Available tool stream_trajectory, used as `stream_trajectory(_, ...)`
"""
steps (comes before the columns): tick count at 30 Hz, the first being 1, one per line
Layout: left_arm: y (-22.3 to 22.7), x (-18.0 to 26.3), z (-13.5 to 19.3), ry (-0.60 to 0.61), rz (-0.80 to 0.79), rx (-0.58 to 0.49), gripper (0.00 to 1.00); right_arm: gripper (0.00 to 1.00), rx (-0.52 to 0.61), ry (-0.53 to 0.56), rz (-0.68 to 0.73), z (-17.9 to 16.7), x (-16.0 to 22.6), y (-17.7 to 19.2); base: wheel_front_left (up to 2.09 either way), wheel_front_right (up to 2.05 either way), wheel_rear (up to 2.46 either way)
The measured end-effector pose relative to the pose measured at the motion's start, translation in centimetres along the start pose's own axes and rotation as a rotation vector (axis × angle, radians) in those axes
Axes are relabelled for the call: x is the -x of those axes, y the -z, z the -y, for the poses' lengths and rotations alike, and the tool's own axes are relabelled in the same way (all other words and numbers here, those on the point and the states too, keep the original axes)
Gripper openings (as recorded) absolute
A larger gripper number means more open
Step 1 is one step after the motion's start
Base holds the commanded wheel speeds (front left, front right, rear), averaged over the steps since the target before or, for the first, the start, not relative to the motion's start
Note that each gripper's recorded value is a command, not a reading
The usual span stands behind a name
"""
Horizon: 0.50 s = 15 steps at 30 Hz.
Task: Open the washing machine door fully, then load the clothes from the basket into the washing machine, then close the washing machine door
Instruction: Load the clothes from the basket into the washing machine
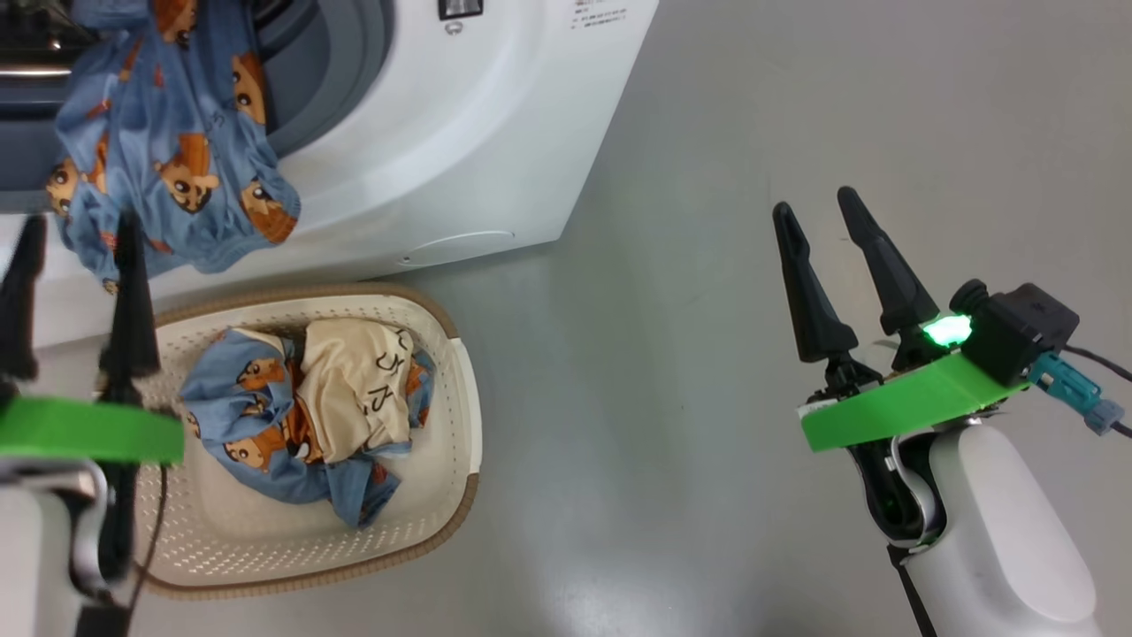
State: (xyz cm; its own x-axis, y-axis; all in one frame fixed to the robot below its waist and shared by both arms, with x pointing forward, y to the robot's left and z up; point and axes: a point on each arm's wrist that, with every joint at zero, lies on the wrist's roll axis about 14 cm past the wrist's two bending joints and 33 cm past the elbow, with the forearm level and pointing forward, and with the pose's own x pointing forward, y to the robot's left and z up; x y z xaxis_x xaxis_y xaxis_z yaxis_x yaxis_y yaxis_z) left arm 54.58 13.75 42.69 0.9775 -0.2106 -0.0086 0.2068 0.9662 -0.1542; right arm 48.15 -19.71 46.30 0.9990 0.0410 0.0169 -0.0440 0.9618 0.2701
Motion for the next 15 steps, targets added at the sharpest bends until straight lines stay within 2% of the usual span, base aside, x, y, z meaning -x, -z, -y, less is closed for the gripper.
stream_trajectory(15,0.8,5.3,-0.2,-0.072,-0.045,0.021,1.00,1.00,0.004,-0.025,-0.005,-0.7,0.4,0.1,0.00,0.00,0.00)
